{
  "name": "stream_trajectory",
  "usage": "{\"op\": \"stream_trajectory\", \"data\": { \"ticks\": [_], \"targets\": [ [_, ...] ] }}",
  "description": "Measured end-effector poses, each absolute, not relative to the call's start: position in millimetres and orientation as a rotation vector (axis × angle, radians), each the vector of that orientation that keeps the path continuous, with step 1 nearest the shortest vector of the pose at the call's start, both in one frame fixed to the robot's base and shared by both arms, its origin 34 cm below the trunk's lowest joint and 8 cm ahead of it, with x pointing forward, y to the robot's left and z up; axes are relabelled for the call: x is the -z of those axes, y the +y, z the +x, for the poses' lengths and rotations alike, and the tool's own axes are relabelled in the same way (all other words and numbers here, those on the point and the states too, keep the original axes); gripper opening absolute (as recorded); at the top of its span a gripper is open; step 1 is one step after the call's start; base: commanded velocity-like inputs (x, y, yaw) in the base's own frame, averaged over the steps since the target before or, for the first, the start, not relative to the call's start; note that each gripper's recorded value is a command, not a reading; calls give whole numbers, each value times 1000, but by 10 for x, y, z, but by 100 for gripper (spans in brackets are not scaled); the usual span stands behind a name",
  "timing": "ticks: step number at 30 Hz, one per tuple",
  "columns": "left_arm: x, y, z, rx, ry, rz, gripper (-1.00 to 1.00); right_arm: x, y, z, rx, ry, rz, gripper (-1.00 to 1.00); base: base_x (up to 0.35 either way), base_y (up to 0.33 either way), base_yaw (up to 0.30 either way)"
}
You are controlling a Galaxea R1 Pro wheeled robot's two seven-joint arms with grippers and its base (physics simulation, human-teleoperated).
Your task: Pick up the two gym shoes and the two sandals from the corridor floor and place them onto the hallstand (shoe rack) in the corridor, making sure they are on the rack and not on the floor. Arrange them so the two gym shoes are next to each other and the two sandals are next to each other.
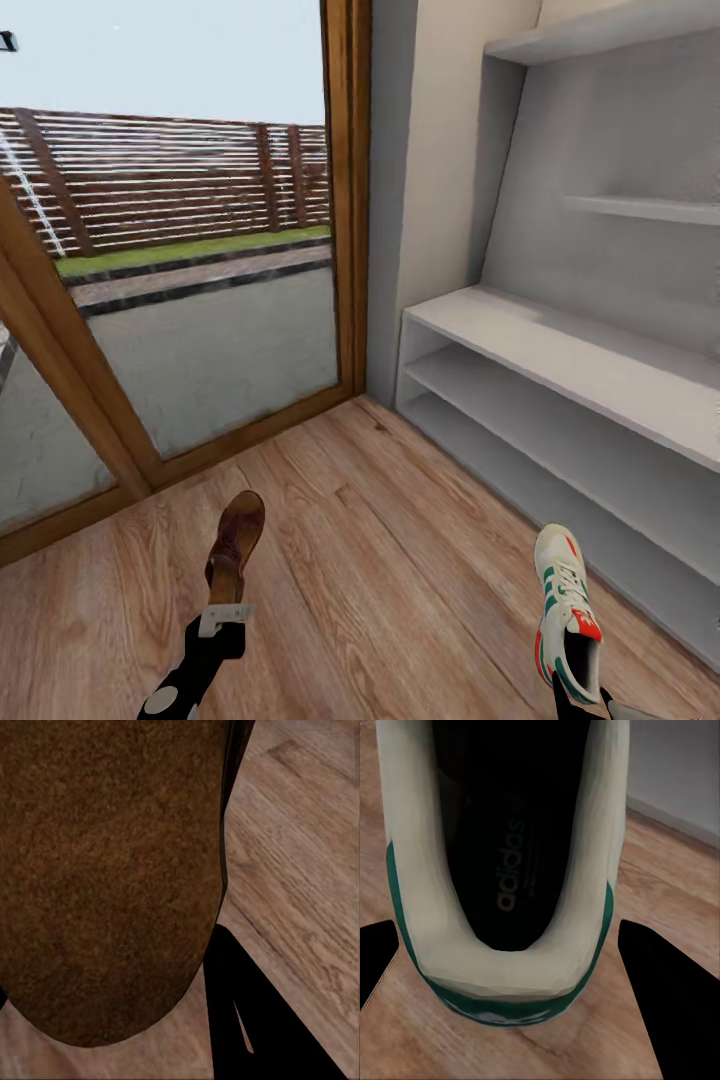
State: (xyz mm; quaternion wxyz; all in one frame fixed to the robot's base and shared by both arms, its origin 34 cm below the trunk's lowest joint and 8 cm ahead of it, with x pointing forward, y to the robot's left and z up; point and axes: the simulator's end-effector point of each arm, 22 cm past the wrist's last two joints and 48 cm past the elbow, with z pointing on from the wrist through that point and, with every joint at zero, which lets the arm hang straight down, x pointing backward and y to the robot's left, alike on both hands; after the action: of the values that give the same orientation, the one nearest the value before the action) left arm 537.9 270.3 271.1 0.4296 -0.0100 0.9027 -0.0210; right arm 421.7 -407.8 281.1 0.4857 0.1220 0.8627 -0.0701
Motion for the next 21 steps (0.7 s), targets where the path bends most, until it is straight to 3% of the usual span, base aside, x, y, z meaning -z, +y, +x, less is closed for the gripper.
{"op": "stream_trajectory", "data": {
  "ticks": [10,21],
  "targets": [
    [-2708,2710,5379,52,2253,-24,-100,-2810,-4080,4217,171,2099,298,-100,83,268,-287],
    [-2696,2704,5366,54,2257,-24,-100,-2798,-3842,4224,142,2094,187,-100,1,31,-287]
  ]
}}
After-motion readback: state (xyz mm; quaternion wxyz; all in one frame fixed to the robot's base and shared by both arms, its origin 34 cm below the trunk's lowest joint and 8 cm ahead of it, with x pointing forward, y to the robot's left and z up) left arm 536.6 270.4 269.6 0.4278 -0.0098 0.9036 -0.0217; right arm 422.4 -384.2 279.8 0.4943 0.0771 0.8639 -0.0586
